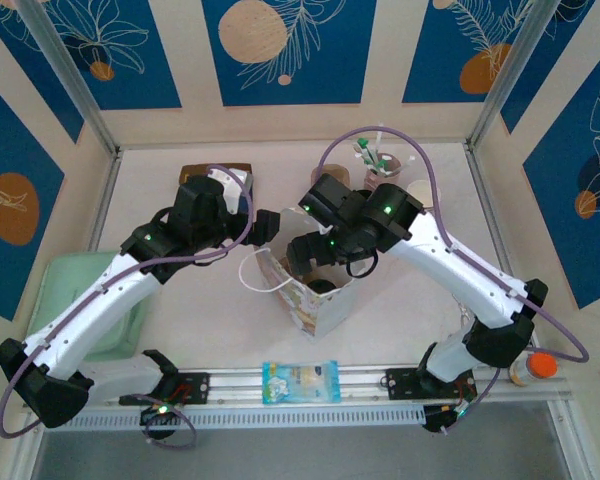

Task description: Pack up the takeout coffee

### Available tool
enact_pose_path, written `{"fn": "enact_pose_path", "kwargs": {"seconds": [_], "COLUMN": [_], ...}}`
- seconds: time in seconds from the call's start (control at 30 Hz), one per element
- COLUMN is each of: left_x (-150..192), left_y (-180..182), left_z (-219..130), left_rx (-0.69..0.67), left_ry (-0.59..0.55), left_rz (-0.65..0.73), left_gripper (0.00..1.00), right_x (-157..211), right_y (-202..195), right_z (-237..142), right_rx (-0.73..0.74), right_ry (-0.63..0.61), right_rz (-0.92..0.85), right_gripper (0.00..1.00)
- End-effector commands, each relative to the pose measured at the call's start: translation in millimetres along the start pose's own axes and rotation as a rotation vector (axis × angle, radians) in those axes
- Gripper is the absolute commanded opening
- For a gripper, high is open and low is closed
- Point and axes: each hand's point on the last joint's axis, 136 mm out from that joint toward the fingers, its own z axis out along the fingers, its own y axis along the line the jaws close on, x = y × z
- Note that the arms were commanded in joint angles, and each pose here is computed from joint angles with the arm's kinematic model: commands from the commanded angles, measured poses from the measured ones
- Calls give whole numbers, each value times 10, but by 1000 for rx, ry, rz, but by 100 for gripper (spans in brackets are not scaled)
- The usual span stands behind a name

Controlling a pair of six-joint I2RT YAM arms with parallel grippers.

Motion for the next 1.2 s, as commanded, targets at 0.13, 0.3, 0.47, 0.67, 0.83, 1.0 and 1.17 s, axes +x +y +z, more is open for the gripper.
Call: {"fn": "enact_pose_path", "kwargs": {"seconds": [0.13, 0.3, 0.47, 0.67, 0.83, 1.0, 1.17], "left_x": [-86, -75, -31, 1, 116, 300, 499], "left_y": [-63, -61, -53, -14, -10, -59, -201], "left_z": [-162, -228, -292, -402, -442, -469, -442], "left_rx": [31, 36, 41, 27, 46, 106, 226], "left_ry": [-40, -49, -50, -56, -49, -33, -11], "left_rz": [-28, -42, -57, -66, -107, -178, -284], "left_gripper": [100, 100, 100, 100, 100, 100, 100], "right_x": [-12, -42, -93, -172, -241, -313, -412], "right_y": [52, 28, -41, -158, -307, -376, -386], "right_z": [-323, -450, -561, -642, -567, -414, -233], "right_rx": [-79, -88, -87, -74, -39, -11, -15], "right_ry": [-80, -124, -171, -211, -203, -174, -144], "right_rz": [-29, -38, -32, -19, 0, -6, -15], "right_gripper": [99, 99, 99, 100, 95, 83, 64]}}
